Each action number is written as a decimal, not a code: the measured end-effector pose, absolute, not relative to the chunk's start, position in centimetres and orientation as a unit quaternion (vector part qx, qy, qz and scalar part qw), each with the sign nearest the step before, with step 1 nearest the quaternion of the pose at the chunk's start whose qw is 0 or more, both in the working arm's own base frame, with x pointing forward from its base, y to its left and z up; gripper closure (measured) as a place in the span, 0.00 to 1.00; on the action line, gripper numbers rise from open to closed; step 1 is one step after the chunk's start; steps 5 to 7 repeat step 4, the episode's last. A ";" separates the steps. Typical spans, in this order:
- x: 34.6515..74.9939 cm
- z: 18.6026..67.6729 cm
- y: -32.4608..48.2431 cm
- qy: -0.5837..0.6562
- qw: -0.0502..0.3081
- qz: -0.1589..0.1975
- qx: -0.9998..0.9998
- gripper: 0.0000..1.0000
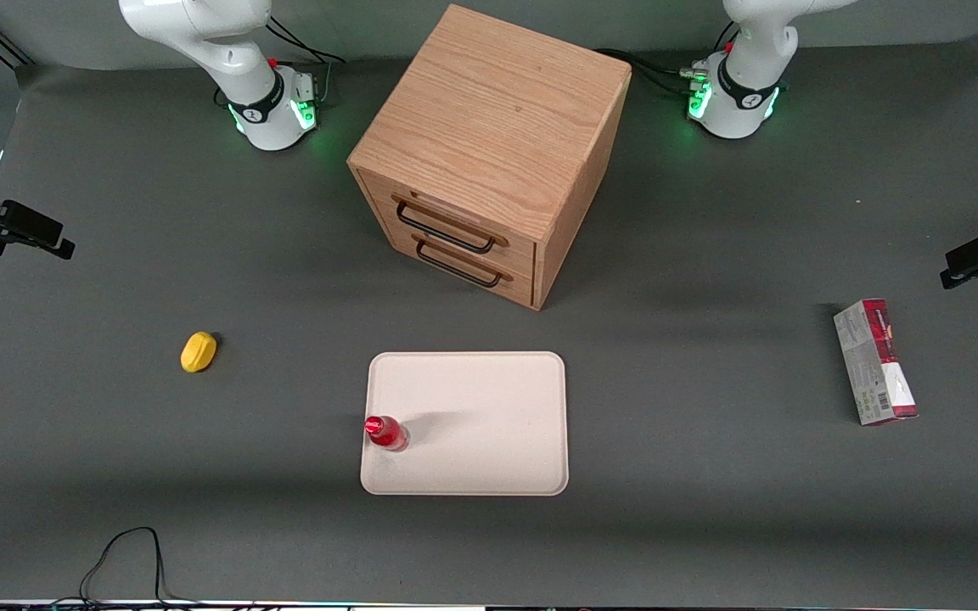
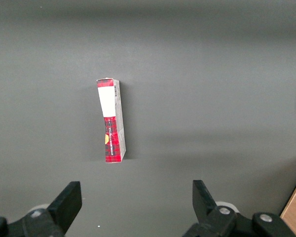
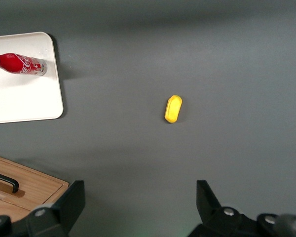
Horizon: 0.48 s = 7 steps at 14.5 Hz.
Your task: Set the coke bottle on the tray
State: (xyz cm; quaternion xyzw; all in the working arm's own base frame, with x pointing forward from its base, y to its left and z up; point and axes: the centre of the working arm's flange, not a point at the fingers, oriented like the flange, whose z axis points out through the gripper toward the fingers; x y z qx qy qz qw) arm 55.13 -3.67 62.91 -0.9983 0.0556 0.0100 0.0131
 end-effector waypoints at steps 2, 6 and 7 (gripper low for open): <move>55.1 62.9 -3.9 0.047 0.004 0.010 -0.999 0.00; 55.1 62.9 -3.9 0.040 0.000 0.010 -0.999 0.00; 55.1 62.9 -3.9 0.040 0.000 0.010 -0.999 0.00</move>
